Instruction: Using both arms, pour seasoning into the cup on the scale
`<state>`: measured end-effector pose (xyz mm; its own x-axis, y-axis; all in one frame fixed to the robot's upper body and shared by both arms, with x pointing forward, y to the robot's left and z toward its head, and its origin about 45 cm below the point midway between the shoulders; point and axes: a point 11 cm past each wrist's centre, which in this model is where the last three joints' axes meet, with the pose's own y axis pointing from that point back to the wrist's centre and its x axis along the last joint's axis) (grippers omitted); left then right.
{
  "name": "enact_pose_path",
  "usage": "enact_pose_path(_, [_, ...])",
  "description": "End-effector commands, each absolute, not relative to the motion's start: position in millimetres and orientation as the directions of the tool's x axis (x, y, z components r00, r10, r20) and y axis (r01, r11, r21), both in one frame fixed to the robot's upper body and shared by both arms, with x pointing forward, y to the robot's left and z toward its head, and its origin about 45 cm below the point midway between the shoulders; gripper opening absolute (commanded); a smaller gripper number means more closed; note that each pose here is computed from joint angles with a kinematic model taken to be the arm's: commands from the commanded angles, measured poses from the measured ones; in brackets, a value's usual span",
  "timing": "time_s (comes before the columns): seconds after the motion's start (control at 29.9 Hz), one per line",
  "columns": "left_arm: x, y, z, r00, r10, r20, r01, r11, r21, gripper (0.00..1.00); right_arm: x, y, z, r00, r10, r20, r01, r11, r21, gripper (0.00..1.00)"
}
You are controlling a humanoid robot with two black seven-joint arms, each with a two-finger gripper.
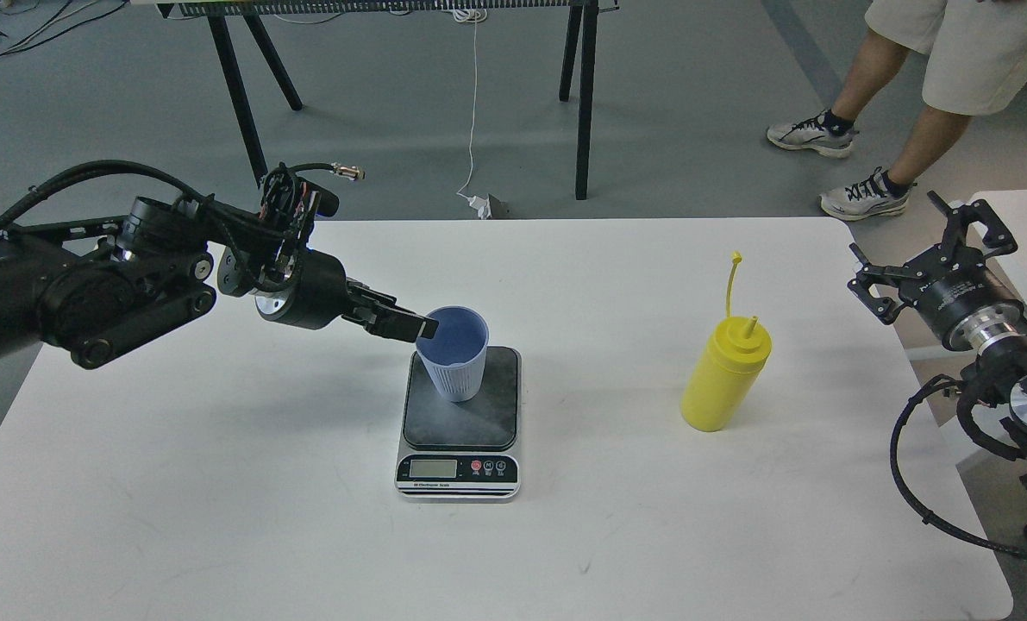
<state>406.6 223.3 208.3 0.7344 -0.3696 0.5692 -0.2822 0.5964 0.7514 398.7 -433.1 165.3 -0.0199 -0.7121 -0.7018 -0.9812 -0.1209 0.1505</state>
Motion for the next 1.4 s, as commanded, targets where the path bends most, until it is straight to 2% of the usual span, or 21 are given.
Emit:
enact_pose_path(0.0, [412,226,217,0.727,-0.362,0.583,-0.301,0.595,0.745,0.97,400,-432,166,-0.017,-0.716,-0.698,-0.980,-0.127,0.154,0.99])
enact_pose_path(0.23, [438,241,267,0.719,-0.233,0.655,-0.410,0.619,0.670,0.99,415,-426,184,0.016,-0.692,-0.722,-0.981,-0.149,0.121,0.99])
enact_pose_path(0.37, [456,247,297,0.705,-0.135,0.696,-0.480,0.632,0.609,0.99,418,-415,185,0.009,-0.558,-0.830,-0.977,-0.180,0.111,0.99])
enact_pose_path(0.57, [465,254,311,0.695,-0.084,0.714,-0.520,0.627,0.579,0.99,414,-398,195,0.058,-0.436,-0.898,-0.964,-0.257,0.063,0.99])
enact_pose_path(0.74, [468,259,312,0.701,-0.039,0.712,-0.536,0.630,0.561,0.99,383,-413,207,0.074,-0.372,-0.925,-0.957,-0.287,0.038,0.99])
enact_pose_path(0.9, [467,256,306,0.709,-0.042,0.704,-0.527,0.633,0.567,0.99,342,-410,180,0.015,-0.359,-0.933,-0.940,-0.324,0.110,0.99])
enact_pose_path(1.14, [463,256,296,0.724,-0.039,0.688,-0.515,0.634,0.577,0.99,294,-434,147,-0.112,-0.402,-0.909,-0.924,-0.294,0.244,0.99])
enact_pose_path(1.37, [461,257,290,0.732,-0.042,0.680,-0.509,0.631,0.586,0.99,257,-410,113,-0.185,-0.379,-0.907,-0.876,-0.354,0.327,0.99])
